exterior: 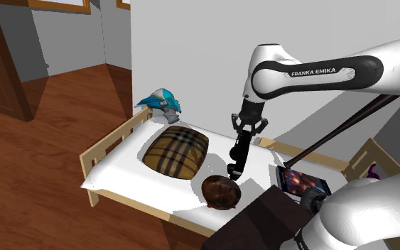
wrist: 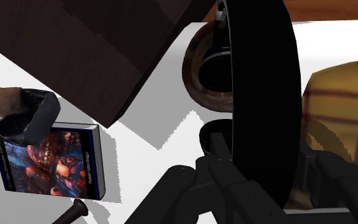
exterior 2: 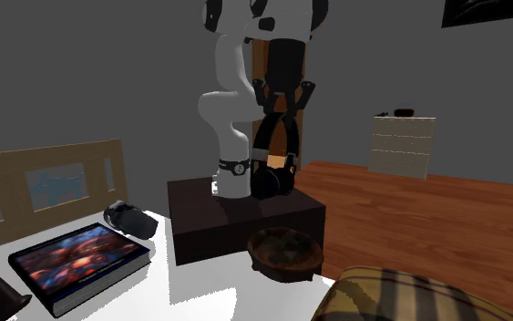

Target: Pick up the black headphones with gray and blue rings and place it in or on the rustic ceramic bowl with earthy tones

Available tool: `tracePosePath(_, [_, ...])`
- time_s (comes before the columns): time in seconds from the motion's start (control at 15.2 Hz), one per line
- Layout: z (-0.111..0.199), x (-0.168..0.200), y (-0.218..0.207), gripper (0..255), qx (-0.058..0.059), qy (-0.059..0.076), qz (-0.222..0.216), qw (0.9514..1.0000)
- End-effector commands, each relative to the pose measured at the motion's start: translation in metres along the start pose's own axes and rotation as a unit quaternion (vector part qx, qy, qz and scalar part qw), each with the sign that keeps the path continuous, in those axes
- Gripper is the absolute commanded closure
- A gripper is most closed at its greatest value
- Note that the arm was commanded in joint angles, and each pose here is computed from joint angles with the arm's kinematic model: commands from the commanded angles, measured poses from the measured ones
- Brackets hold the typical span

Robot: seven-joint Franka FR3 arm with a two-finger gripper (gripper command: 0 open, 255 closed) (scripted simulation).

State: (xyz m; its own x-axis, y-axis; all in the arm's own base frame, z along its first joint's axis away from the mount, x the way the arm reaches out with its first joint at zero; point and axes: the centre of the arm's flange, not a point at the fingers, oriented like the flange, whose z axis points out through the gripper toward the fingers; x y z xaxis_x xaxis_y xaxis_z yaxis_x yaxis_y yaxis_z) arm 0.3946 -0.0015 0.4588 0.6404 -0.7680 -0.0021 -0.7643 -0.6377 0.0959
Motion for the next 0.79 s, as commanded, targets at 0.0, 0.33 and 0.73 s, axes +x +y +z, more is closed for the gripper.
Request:
tracePosePath(0.0, [0.010,0.000,-0.001,255,0.001,0.000,0.000,1.0000])
tracePosePath(0.33, [0.036,0.000,-0.003,255,0.001,0.000,0.000,1.0000])
tracePosePath(0.73, [0.068,0.000,-0.006,255,0.001,0.000,0.000,1.0000])
